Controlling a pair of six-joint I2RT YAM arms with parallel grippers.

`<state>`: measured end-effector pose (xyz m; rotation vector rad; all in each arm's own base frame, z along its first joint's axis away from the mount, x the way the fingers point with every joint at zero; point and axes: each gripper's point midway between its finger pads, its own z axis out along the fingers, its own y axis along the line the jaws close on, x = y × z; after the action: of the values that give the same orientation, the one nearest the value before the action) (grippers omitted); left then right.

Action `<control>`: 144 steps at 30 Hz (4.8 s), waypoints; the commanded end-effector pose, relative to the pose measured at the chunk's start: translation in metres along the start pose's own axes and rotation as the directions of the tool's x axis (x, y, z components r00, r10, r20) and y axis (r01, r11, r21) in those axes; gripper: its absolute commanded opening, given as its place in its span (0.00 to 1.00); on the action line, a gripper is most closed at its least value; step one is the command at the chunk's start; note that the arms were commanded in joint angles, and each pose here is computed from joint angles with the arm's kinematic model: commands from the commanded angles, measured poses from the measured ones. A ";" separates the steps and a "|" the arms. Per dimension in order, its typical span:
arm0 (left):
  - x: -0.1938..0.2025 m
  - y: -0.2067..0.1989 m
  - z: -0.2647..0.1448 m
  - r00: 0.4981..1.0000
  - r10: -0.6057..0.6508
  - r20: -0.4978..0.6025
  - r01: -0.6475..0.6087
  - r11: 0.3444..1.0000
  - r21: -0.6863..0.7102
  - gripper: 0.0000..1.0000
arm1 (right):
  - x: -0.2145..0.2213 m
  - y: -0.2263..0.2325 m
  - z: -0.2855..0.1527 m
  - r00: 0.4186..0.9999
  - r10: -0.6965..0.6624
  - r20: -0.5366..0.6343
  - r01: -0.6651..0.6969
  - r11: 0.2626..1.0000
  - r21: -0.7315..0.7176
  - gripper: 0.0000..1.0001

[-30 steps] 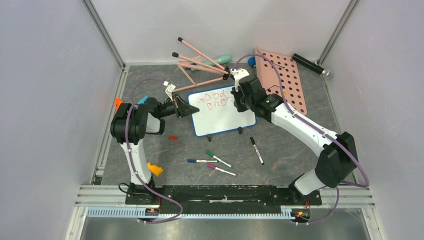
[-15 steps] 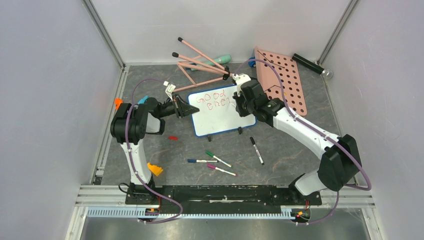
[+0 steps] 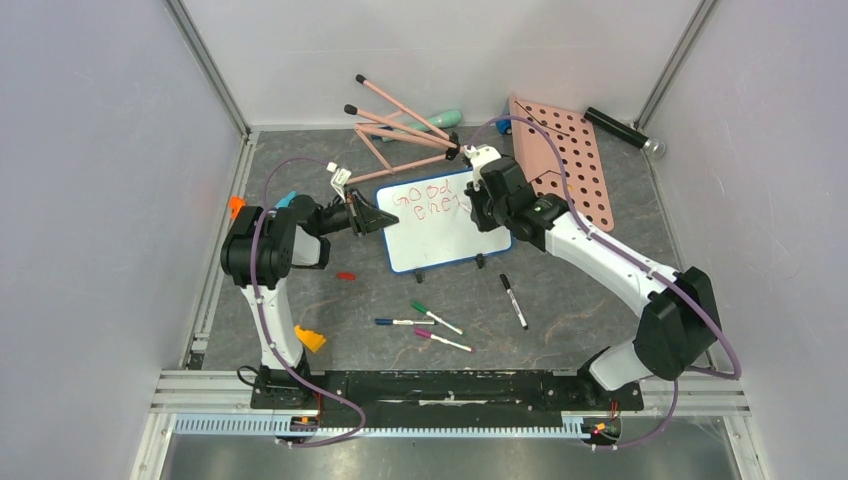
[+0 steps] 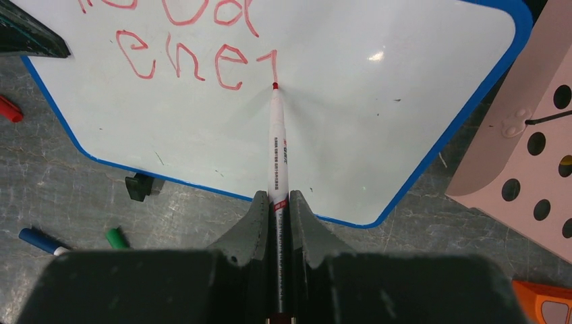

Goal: Write a sentence on the whiteboard

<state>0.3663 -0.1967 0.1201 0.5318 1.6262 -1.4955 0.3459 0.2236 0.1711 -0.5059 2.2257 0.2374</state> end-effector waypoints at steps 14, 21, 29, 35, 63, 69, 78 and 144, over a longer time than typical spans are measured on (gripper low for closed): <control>-0.007 0.005 -0.001 0.989 0.149 0.018 -0.149 0.989 0.012 0.02 | -0.038 -0.023 0.000 0.997 0.023 0.077 -0.030 0.995 0.090 0.00; -0.007 0.005 -0.001 0.989 0.147 0.018 -0.148 0.989 0.011 0.02 | -0.041 -0.026 -0.002 0.996 0.029 0.086 -0.037 0.995 0.089 0.00; -0.007 0.005 -0.001 0.989 0.147 0.017 -0.147 0.989 0.012 0.02 | -0.047 -0.023 -0.014 0.993 0.023 0.115 -0.031 0.997 0.068 0.00; -0.007 0.005 -0.001 0.989 0.147 0.016 -0.147 0.989 0.013 0.02 | -0.049 -0.020 -0.026 0.990 0.016 0.139 -0.021 0.999 0.038 0.00; -0.008 0.004 0.000 0.988 0.151 0.012 -0.151 0.988 0.023 0.02 | -0.022 -0.029 -0.041 0.974 0.021 0.227 -0.034 0.998 0.052 0.00; -0.008 0.003 -0.001 0.988 0.152 0.011 -0.152 0.988 0.024 0.02 | -0.020 -0.032 -0.030 0.985 -0.001 0.175 -0.012 0.997 0.074 0.00; -0.009 0.003 -0.001 0.988 0.154 0.011 -0.154 0.988 0.025 0.02 | -0.029 -0.024 -0.025 0.982 0.010 0.188 -0.017 0.999 0.038 0.00; -0.008 0.003 -0.001 0.988 0.153 0.011 -0.154 0.988 0.024 0.02 | -0.030 -0.035 -0.011 0.995 -0.004 0.099 -0.006 0.995 0.100 0.00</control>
<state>0.3665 -0.1968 0.1210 0.5408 1.6225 -1.4962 0.3556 0.2020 0.1772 -0.4829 2.1835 0.1853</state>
